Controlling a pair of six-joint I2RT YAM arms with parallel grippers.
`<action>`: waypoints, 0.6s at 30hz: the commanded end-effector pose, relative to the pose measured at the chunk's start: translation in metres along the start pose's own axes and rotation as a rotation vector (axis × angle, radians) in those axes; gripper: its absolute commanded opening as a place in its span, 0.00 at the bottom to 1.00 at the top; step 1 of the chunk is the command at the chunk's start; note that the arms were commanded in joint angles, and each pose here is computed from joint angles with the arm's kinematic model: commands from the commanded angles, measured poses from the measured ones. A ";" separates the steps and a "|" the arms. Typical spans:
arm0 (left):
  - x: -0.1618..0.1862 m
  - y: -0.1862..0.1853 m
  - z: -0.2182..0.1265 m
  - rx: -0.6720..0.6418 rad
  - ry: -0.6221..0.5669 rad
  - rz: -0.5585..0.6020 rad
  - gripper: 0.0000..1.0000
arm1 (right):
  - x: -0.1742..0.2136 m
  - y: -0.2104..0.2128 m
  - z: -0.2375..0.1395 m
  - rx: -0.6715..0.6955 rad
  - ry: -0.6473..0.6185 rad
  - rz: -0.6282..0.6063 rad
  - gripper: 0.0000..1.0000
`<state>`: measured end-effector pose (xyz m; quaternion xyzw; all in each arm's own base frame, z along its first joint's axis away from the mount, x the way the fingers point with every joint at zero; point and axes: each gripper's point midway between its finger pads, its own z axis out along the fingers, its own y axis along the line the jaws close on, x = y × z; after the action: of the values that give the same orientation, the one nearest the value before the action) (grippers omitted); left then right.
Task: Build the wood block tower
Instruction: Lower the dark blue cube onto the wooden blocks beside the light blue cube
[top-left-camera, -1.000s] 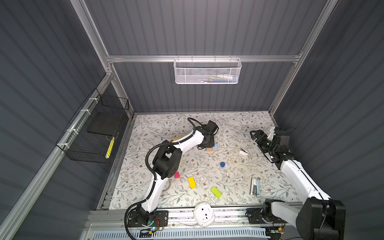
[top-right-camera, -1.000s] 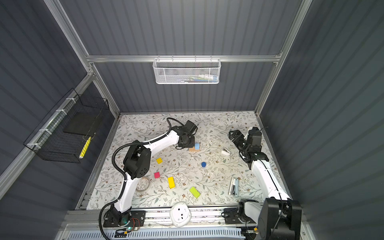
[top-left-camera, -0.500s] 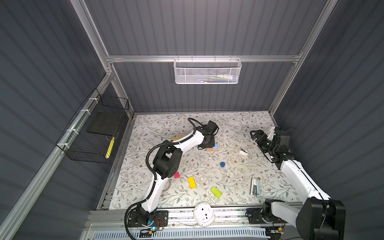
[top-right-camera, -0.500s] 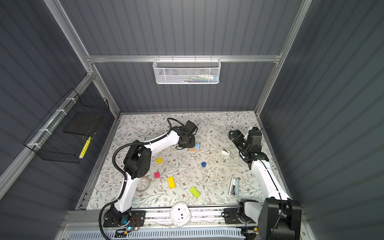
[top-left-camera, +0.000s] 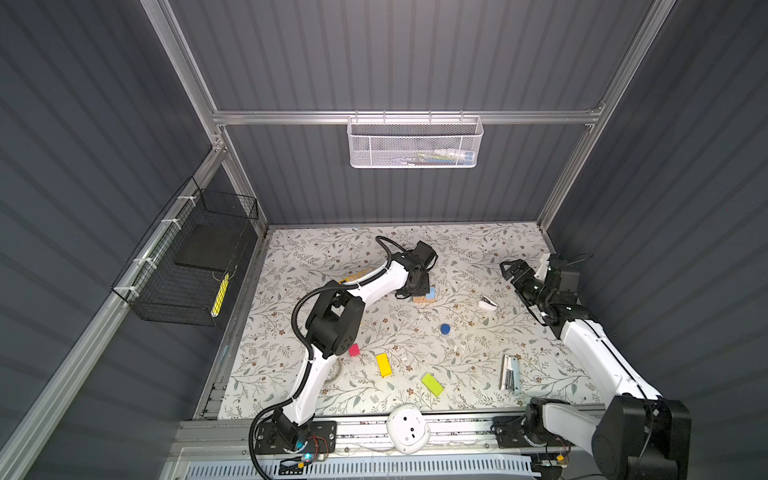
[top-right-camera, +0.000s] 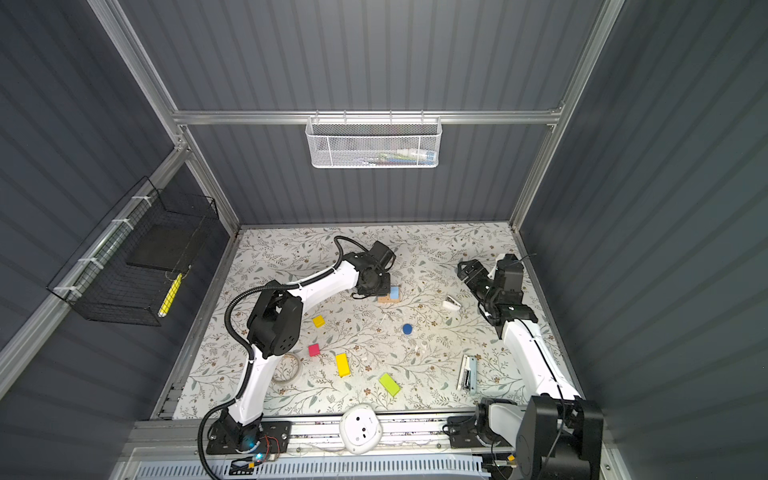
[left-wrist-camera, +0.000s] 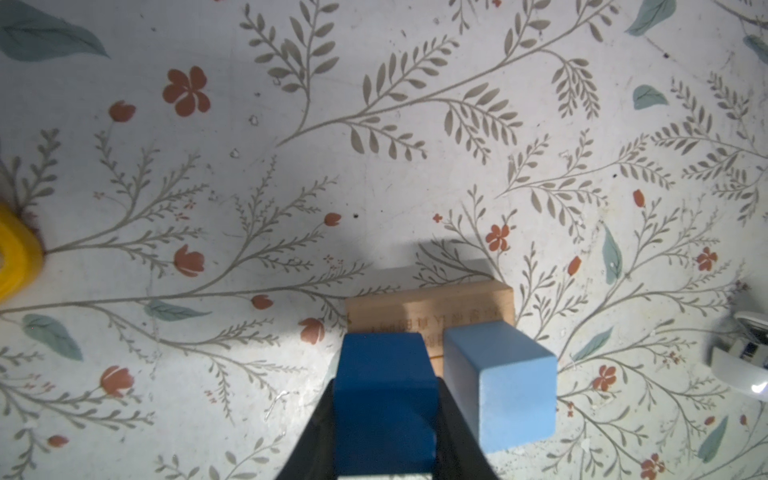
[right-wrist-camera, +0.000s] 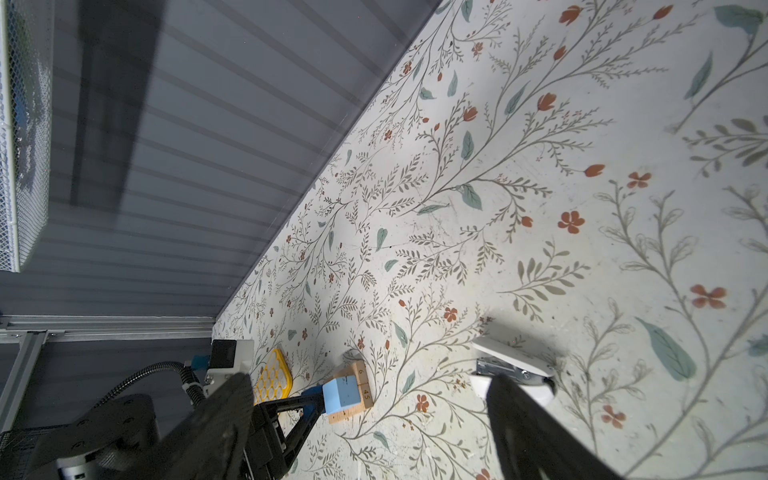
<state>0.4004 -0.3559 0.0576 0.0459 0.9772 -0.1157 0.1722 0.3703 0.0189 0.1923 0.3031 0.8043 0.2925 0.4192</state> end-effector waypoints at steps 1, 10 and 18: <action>-0.004 -0.003 0.003 0.013 0.001 -0.015 0.26 | -0.005 0.011 0.000 -0.031 -0.007 -0.014 0.90; -0.004 -0.004 0.002 0.016 -0.001 -0.015 0.33 | -0.005 0.010 0.001 -0.028 -0.005 -0.013 0.90; -0.005 -0.004 0.001 0.020 -0.001 -0.019 0.39 | -0.006 0.011 0.001 -0.030 -0.007 -0.015 0.90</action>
<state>0.3998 -0.3568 0.0577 0.0448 0.9772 -0.1184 0.1705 0.3706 0.0192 0.1911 0.3032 0.8050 0.2928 0.4175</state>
